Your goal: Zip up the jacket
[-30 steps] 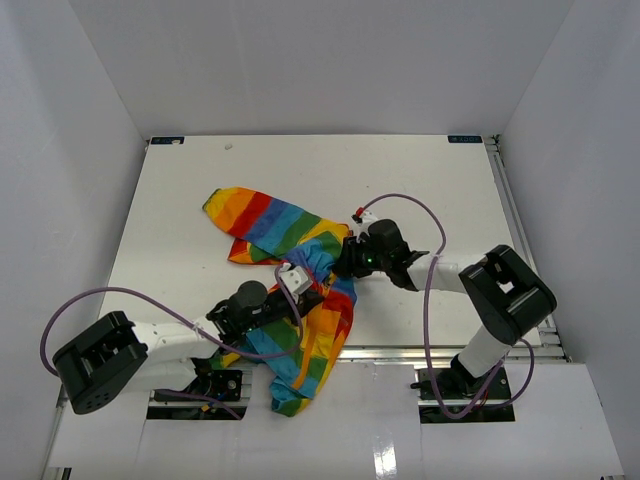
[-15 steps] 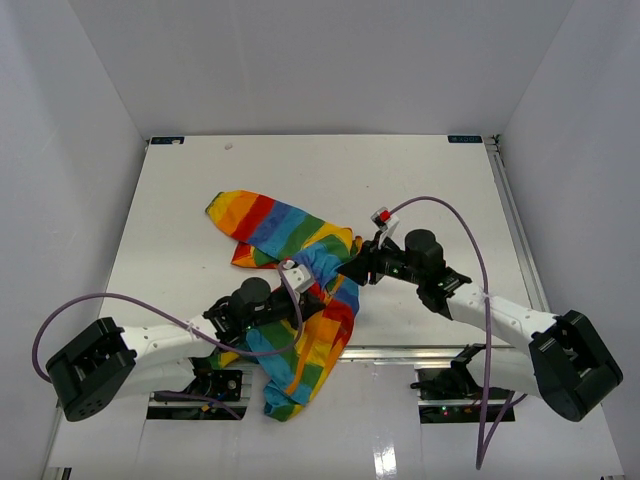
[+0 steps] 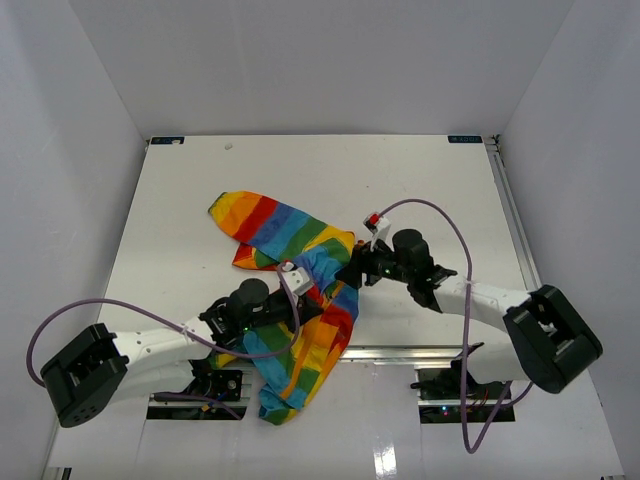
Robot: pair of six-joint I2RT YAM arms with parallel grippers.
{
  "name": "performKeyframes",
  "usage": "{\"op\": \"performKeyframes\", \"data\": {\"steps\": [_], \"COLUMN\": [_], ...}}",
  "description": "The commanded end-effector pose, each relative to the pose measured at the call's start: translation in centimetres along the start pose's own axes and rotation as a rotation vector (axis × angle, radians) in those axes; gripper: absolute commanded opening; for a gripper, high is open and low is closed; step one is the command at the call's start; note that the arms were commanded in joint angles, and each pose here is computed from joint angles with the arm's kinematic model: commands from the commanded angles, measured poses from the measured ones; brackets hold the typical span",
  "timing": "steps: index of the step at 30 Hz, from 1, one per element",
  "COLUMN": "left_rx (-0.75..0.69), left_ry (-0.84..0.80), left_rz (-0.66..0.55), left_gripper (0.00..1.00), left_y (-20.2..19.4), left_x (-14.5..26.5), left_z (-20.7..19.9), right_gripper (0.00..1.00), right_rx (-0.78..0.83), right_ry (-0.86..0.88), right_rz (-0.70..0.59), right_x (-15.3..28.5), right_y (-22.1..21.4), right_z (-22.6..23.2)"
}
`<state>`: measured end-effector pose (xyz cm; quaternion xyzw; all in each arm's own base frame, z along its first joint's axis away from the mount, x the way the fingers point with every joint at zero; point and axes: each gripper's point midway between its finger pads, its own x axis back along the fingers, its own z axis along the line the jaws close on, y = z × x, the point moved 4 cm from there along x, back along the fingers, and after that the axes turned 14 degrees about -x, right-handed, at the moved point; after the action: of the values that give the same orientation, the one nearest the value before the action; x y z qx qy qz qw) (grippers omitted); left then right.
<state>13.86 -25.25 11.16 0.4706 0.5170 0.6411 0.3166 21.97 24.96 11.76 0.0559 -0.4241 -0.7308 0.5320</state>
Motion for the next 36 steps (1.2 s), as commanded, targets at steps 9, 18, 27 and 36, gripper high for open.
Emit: {"op": "performKeyframes", "data": {"steps": [9, 18, 27, 36], "left_rx": [0.098, -0.162, -0.186, -0.035], "left_ry": [0.208, 0.399, 0.364, 0.248], "left_rz": [0.221, 0.216, 0.547, 0.380], "left_gripper": [0.00, 0.00, 0.04, 0.55], "left_y": [-2.0, 1.2, -0.5, -0.7], "left_x": [-0.6, -3.7, -7.8, -3.5], "left_z": [3.1, 14.6, 18.2, 12.3], "right_gripper": [0.61, 0.39, 0.40, 0.54], "right_rx": [-0.134, -0.354, -0.388, -0.332], "right_ry": [-0.099, -0.350, -0.368, -0.318], "right_rz": [-0.031, -0.137, -0.229, -0.299], "right_x": [-4.9, -7.8, -5.6, -4.2], "right_y": [1.3, 5.5, 5.0, 8.0], "right_z": [-2.8, -9.3, -10.9, -8.6]}}
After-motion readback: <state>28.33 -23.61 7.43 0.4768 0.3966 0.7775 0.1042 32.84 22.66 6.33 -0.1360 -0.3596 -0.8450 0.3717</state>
